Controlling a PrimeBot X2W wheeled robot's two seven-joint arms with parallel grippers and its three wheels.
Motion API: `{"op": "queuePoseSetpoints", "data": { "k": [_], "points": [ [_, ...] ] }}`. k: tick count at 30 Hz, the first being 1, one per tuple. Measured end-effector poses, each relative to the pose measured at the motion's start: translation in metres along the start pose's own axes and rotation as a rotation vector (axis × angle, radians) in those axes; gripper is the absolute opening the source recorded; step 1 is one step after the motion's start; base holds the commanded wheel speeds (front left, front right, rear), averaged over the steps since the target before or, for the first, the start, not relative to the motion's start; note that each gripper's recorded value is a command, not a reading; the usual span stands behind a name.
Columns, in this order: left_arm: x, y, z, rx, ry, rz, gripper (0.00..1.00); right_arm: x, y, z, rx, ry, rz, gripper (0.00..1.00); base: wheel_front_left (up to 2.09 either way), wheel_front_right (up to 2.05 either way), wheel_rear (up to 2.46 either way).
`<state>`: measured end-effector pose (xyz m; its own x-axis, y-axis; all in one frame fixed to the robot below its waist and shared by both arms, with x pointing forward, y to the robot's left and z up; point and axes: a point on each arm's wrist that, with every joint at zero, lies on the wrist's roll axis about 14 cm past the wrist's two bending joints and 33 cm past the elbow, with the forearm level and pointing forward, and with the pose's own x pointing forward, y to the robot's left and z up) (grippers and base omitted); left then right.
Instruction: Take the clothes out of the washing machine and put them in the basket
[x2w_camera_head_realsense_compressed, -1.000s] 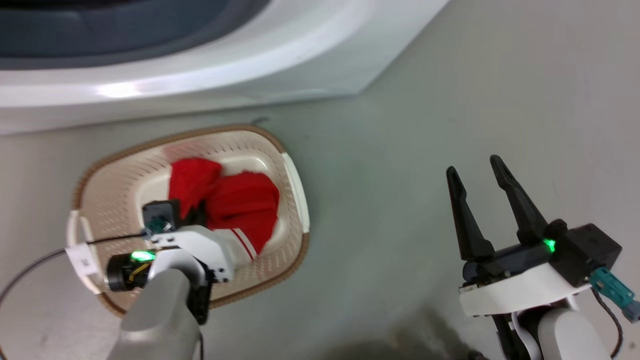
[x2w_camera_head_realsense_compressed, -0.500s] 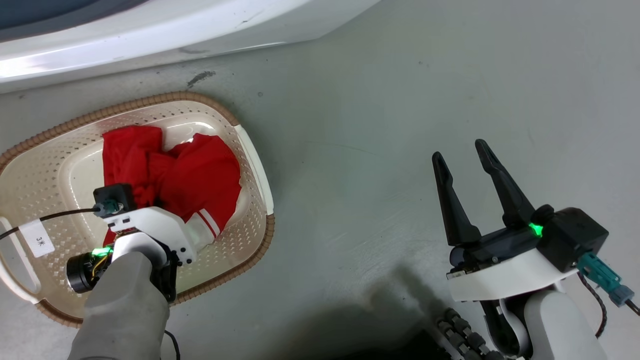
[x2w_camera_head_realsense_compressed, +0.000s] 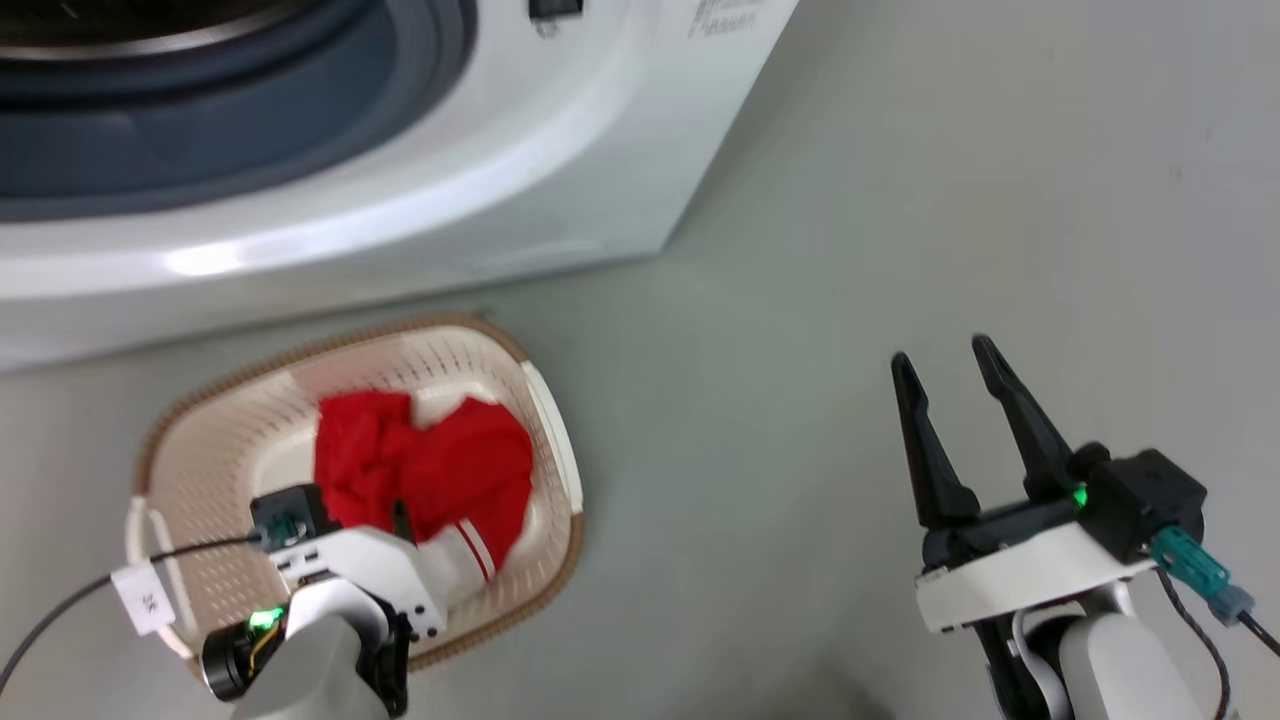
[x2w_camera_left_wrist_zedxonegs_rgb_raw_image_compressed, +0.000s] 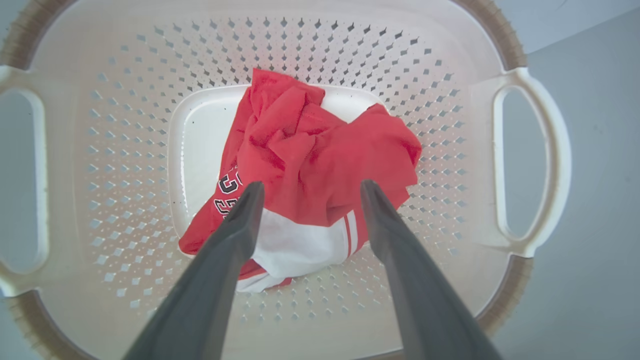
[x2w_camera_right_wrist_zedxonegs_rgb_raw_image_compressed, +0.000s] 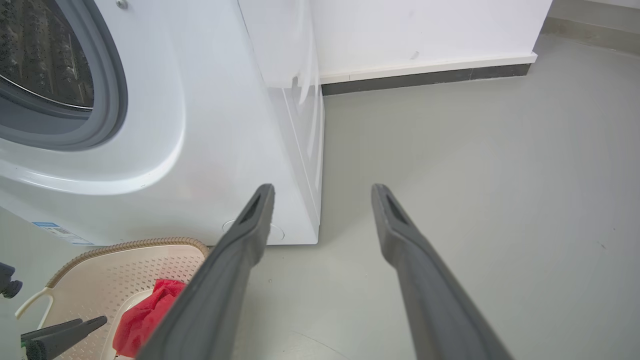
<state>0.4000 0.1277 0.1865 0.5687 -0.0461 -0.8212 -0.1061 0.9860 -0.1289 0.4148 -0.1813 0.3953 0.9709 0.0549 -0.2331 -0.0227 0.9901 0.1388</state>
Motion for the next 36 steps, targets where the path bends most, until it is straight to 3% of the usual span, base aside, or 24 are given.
{"op": "queuePoseSetpoints", "data": {
  "k": [13, 29, 36],
  "points": [
    [-0.105, 0.000, 0.083, -0.059, -0.421, -0.056, 1.00, -0.063, 0.003, 0.058, -0.052, -0.116, -0.015, 1.00, 0.00, 0.00, 0.00],
    [-0.278, -0.005, 0.171, 0.085, -1.048, -0.099, 1.00, -0.115, 0.025, 0.112, -0.116, -0.256, 0.041, 1.00, 0.00, 0.00, 0.00],
    [-0.325, 0.004, 0.175, 0.181, -1.180, -0.071, 1.00, -0.121, 0.034, 0.125, -0.132, -0.299, 0.066, 1.00, 0.00, 0.00, 0.00]
  ]
}}
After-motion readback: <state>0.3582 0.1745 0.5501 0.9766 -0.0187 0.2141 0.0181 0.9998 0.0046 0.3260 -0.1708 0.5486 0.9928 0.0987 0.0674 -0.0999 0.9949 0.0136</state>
